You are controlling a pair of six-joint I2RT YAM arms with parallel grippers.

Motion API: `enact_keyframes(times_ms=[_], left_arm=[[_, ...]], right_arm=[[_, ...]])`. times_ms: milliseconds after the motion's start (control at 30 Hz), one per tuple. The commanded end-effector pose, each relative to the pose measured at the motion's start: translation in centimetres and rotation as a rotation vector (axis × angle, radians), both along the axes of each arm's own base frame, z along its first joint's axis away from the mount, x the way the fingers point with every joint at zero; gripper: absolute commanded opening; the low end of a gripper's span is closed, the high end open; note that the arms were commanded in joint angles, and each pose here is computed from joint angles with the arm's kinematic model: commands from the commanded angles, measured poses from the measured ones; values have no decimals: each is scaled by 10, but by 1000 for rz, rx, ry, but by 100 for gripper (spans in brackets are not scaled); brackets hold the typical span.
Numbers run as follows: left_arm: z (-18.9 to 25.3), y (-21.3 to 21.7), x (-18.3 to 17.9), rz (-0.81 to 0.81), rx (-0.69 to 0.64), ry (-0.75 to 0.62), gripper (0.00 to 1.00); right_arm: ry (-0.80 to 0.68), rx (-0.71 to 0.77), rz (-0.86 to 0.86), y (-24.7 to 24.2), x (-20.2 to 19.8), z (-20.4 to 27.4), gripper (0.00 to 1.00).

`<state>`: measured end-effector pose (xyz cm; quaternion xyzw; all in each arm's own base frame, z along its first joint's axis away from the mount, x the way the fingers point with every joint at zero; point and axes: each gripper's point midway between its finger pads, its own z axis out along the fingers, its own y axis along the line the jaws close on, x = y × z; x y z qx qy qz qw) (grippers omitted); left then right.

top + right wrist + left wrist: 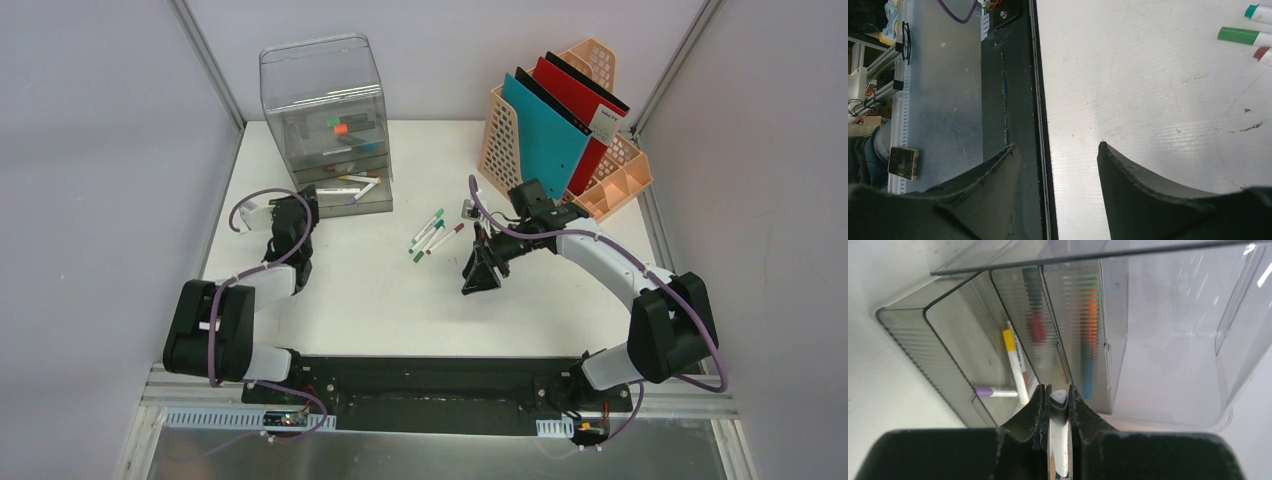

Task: Organize the desk
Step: Place the stationery in the drawer.

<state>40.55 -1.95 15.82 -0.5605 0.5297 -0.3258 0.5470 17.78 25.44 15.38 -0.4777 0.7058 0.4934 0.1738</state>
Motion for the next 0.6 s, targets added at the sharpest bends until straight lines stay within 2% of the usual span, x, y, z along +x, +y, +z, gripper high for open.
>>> enact_keyframes(times_ms=[0, 233, 467, 567], left_arm=[[9, 16, 22, 103, -120, -29, 0], [-30, 16, 42, 129, -263, 144, 0], [-51, 19, 53, 150, -258, 293, 0], [-56, 19, 53, 149, -232, 346, 19]], right_arm=[[-67, 37, 20, 5, 6, 15, 61], [-76, 37, 20, 4, 6, 16, 61], [-82, 41, 22, 4, 5, 18, 61], [-84, 40, 22, 4, 5, 18, 61]])
